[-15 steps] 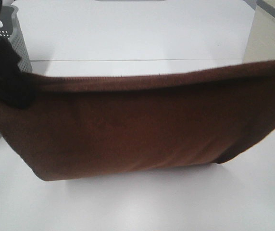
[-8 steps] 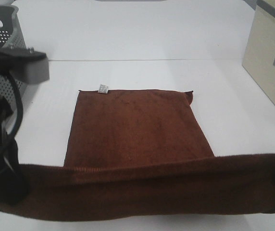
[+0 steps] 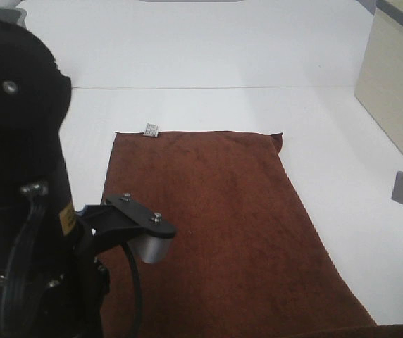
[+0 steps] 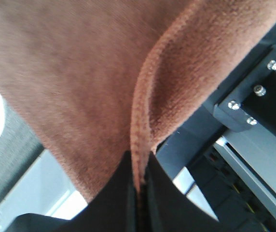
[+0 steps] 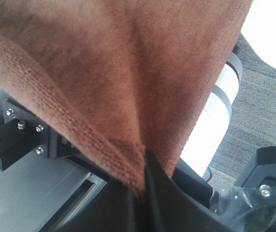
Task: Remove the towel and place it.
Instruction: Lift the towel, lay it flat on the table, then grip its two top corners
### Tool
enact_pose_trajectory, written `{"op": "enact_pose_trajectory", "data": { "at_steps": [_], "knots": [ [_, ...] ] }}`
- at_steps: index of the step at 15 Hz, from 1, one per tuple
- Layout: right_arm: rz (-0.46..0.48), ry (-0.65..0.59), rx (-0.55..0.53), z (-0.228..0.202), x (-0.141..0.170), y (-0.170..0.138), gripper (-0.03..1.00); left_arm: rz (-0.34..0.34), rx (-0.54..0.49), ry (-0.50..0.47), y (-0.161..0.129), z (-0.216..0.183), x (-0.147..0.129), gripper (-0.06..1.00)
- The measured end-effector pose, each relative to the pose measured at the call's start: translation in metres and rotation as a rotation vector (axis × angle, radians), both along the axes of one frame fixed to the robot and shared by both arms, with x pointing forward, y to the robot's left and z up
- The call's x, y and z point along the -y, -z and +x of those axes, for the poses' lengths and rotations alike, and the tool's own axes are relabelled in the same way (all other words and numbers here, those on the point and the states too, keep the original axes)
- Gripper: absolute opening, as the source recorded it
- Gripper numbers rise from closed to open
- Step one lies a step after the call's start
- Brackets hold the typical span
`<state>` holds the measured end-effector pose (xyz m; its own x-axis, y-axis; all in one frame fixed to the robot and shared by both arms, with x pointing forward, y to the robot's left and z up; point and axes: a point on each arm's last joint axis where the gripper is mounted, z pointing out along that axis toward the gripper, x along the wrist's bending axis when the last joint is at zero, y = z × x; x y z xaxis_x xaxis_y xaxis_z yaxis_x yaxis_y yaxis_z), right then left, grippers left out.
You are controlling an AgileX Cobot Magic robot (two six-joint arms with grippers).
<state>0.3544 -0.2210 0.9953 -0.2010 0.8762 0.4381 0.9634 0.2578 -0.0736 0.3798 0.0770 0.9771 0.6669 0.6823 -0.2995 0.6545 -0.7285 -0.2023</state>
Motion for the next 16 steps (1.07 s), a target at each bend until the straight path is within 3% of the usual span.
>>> {"op": "enact_pose_trajectory", "data": {
  "at_steps": [5,12,14,15,16],
  "knots": [
    [0.004,-0.033,0.003,-0.002,0.001,0.003,0.05,0.037,-0.098,0.009,0.023,-0.013,0.018,0.00],
    [0.066,-0.041,-0.025,-0.008,-0.003,0.008,0.22,-0.041,-0.106,-0.062,0.025,-0.014,0.028,0.01],
    [0.073,-0.041,-0.025,-0.008,-0.004,0.007,0.36,-0.065,-0.097,-0.081,0.025,-0.013,0.031,0.13],
    [0.073,-0.037,-0.027,-0.008,-0.004,0.007,0.48,-0.074,-0.086,-0.091,0.025,-0.012,0.032,0.26],
    [0.072,-0.033,-0.031,-0.008,-0.004,0.007,0.61,-0.078,-0.078,-0.118,0.025,-0.011,0.033,0.45]
  ]
}}
